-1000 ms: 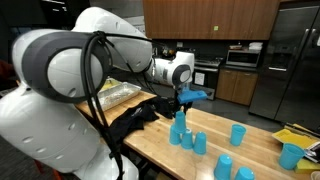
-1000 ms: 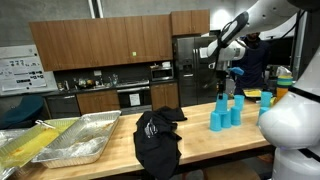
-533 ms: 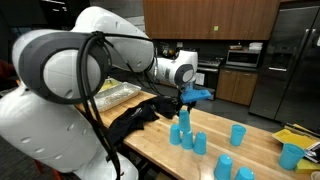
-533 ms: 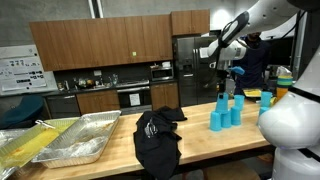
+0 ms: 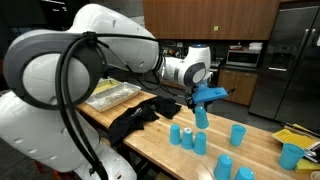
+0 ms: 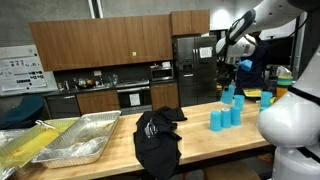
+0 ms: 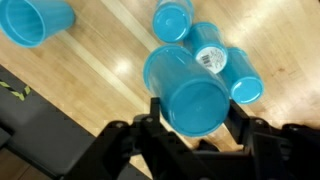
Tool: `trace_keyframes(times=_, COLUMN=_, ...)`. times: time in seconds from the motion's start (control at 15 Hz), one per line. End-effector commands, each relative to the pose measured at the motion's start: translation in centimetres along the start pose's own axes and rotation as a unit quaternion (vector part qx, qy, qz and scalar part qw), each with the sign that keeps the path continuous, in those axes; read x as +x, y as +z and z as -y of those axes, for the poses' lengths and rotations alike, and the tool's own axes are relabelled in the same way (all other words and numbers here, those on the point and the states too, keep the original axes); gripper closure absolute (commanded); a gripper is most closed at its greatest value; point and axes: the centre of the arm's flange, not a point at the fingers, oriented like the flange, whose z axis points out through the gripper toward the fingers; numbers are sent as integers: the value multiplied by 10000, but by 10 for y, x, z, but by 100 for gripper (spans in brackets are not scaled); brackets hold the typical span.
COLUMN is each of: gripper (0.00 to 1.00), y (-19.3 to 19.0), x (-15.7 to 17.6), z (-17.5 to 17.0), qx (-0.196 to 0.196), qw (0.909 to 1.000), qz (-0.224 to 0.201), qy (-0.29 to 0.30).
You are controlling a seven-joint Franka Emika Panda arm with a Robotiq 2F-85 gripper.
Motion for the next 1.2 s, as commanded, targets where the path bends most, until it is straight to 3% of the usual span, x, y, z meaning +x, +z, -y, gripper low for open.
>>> trace_keyframes(times=0.0, gripper=62, y=-11, x=-21, z=-16, qx=-362, qw=9984, qz=-20, qy=431)
trace_keyframes(times=0.27, gripper=62, y=-11, x=-43, z=-30, qx=-518, qw=9950, qz=-18, qy=852)
trace_keyframes(times=1.13, gripper=62, y=8, x=-103, z=-50, qx=-500, qw=9783, qz=-15, qy=2012)
